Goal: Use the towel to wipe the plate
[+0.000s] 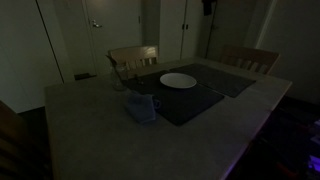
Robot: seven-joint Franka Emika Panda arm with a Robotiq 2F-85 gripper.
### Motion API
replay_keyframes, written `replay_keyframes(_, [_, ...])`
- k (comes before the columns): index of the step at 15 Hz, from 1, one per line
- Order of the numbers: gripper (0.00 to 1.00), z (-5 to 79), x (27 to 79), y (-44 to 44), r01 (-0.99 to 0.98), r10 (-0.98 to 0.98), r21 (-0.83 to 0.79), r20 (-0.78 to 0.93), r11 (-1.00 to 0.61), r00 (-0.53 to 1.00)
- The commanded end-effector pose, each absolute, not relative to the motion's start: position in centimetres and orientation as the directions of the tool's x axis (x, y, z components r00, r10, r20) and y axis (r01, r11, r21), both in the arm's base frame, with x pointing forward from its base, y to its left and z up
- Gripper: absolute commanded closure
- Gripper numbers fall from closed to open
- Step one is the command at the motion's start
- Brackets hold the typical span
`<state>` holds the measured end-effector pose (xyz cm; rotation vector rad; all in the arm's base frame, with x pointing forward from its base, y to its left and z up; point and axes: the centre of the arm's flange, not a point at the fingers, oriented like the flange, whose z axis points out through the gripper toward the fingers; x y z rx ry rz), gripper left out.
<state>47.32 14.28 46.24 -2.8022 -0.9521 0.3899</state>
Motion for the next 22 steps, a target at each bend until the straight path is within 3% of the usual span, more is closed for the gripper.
replay_keyframes(1, [0.0, 44.0, 47.6, 15.9, 0.536, 0.55, -0.16, -0.065, -0.829, 0.832])
replay_keyframes(8, [0.0, 40.6, 47.3, 20.0, 0.438, 0.431, -0.02, 0.154, -0.899, 0.889])
replay_keyframes(22, [0.0, 34.1, 44.6, 24.6, 0.478, 0.477, 0.008, 0.085, -0.878, 0.875])
